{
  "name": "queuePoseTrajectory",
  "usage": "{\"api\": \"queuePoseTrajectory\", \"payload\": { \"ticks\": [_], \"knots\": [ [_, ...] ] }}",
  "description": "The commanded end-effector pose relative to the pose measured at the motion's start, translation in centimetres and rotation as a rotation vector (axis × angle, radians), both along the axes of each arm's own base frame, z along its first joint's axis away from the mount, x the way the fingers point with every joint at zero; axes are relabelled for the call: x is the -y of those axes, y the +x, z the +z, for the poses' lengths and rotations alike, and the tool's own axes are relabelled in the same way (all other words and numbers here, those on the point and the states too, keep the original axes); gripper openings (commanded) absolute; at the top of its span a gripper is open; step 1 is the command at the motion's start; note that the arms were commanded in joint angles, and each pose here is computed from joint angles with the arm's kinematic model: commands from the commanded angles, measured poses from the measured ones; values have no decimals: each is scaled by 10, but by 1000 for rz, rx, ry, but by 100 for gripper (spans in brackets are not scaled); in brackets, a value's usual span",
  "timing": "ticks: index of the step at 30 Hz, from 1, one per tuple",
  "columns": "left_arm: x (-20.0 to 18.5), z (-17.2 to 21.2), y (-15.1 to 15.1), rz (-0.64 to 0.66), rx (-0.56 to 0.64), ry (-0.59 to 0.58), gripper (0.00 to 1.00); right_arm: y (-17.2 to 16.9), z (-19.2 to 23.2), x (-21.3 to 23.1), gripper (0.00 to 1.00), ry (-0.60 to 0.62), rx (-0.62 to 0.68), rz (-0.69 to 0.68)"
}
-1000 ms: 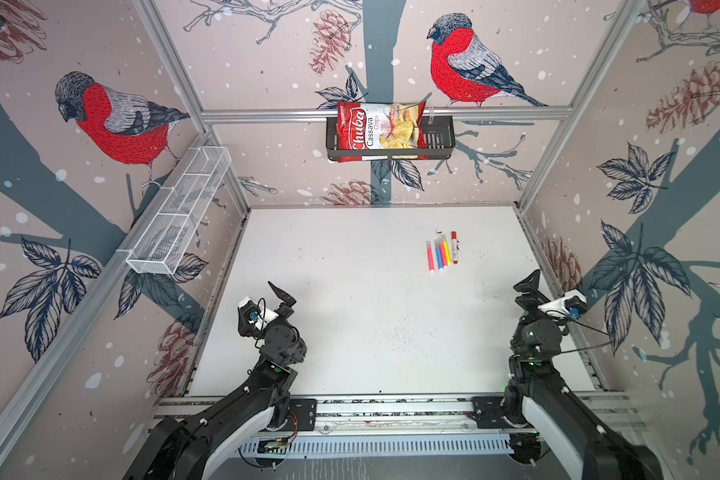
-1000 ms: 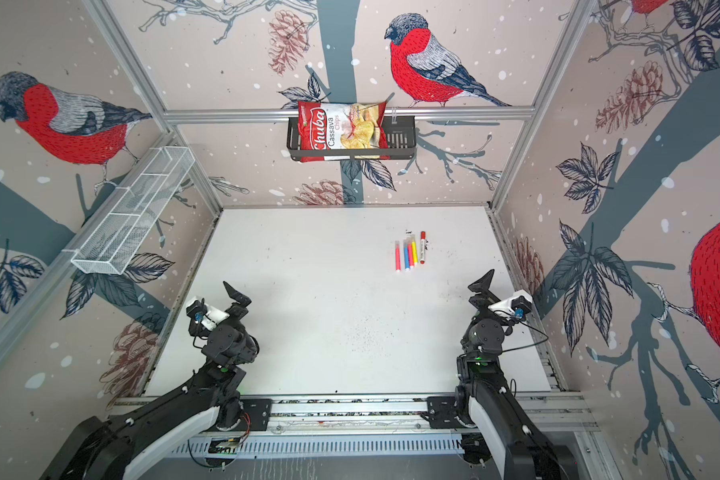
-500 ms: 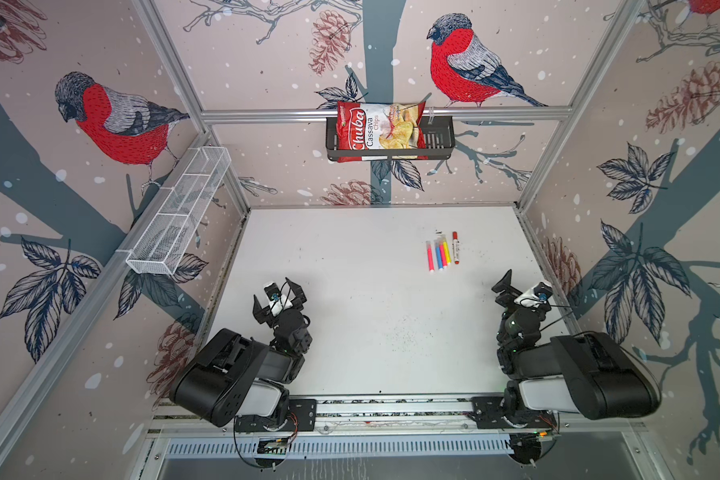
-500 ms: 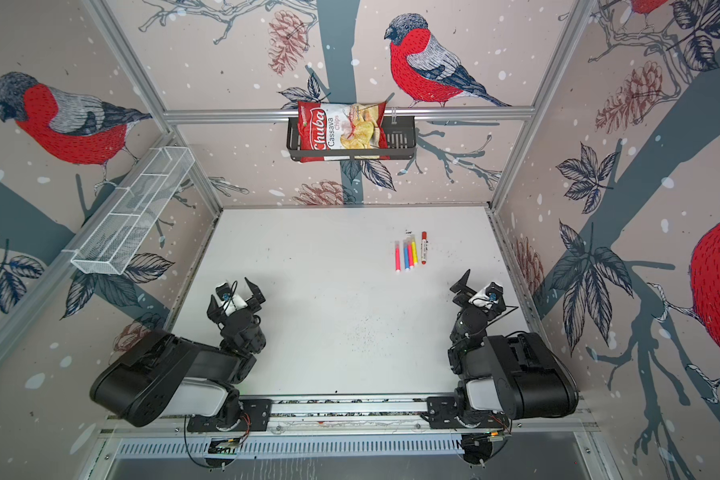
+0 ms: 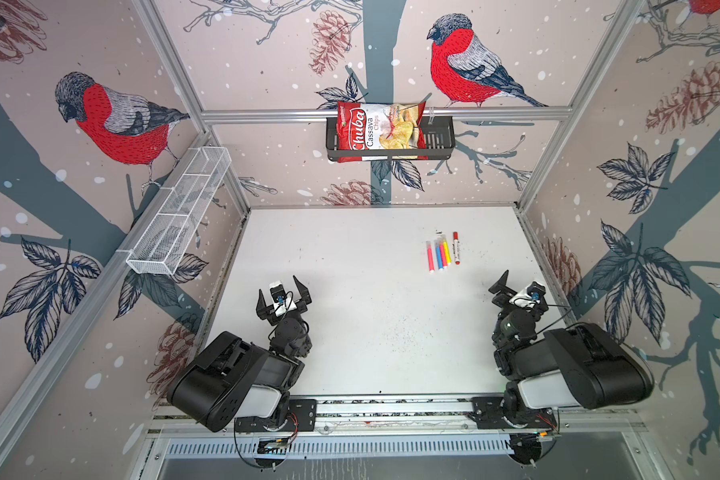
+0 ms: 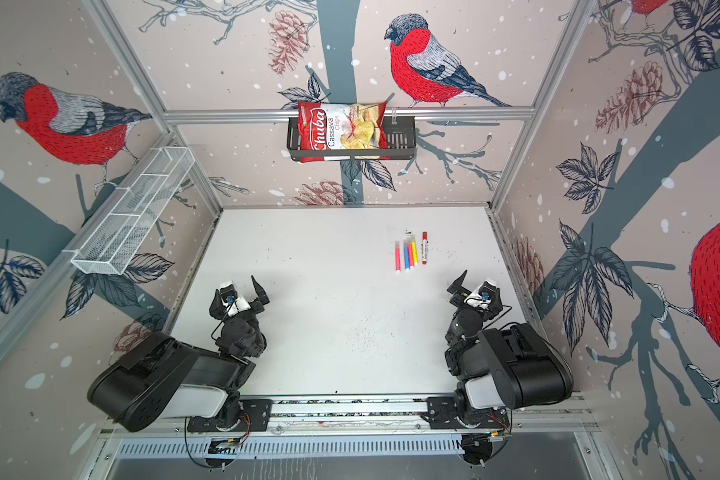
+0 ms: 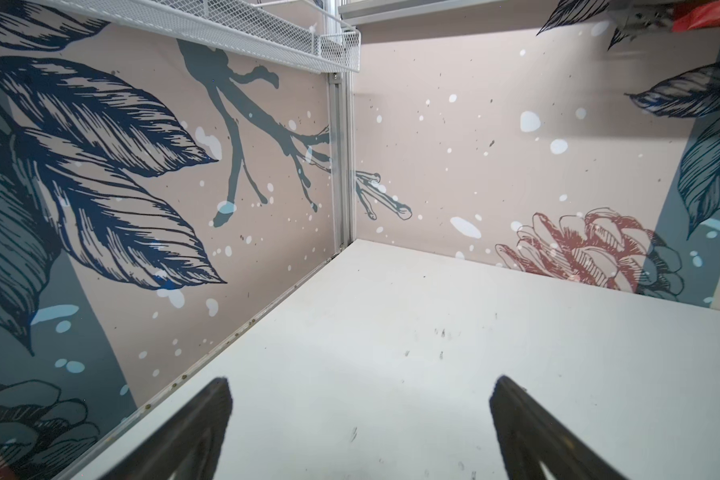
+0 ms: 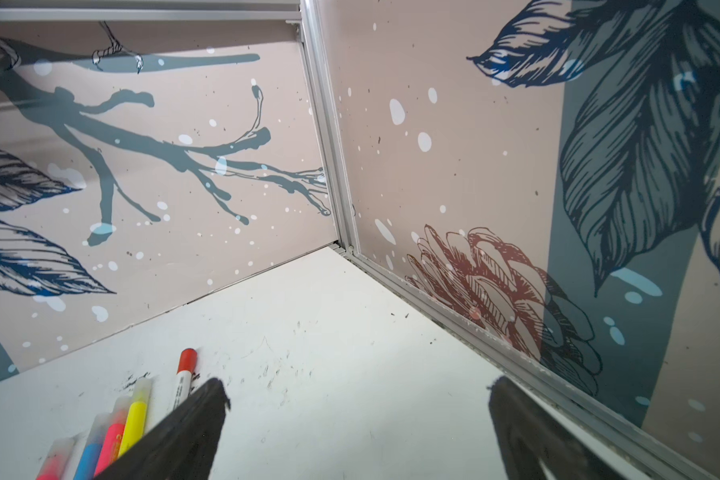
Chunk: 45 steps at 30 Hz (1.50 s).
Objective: Insert the pens into the pen caps
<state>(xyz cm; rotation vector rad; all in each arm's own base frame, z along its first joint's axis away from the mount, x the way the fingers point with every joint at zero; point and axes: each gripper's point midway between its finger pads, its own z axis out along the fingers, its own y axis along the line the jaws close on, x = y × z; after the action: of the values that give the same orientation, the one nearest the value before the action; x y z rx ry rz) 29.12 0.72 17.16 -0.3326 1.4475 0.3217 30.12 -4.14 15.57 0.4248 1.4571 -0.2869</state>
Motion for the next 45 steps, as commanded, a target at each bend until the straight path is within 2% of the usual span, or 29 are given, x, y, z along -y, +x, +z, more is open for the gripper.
{"api": "queuePoseTrajectory", "payload": {
  "ticks": [1,5,7,10,13,15,17,19,24,27,33,36,38,40,41,45],
  "knots": [
    [-7,6,-26,-56,92,-42,97,-18,18,1,99,-22,92,-12],
    [2,8,-22,-108,92,-15,97,-11,19,-11,99,-78,67,11],
    [9,9,-20,-151,85,16,97,-7,17,-12,99,-82,55,15],
    [8,9,-22,-145,87,18,97,-6,16,-10,99,-69,52,25],
    [18,9,-19,-174,38,152,97,-4,14,-8,99,-53,47,35],
    [10,10,-18,-144,58,96,97,-2,13,-7,99,-46,42,42],
    [14,9,-10,-152,37,125,97,-1,12,-7,99,-48,36,43],
    [6,6,-6,-114,31,118,97,-1,13,-8,99,-48,40,43],
    [2,-7,19,-118,-14,117,97,-2,13,-7,99,-49,40,42],
    [0,-9,21,-103,-21,114,97,-1,13,-8,99,-49,42,44],
    [10,-18,30,-207,-44,131,99,21,3,-13,100,-63,-38,77],
    [9,-18,36,-224,-38,126,99,40,-14,-5,99,10,-111,126],
    [9,-18,36,-226,-37,125,98,48,-15,2,99,3,-78,107],
    [9,-19,39,-227,-42,123,99,60,-29,-2,99,25,-192,114],
    [8,-19,41,-222,-47,118,98,60,-26,3,99,43,-169,112],
    [3,-33,73,-256,-150,63,98,61,-27,4,99,45,-174,108]
  ]
}}
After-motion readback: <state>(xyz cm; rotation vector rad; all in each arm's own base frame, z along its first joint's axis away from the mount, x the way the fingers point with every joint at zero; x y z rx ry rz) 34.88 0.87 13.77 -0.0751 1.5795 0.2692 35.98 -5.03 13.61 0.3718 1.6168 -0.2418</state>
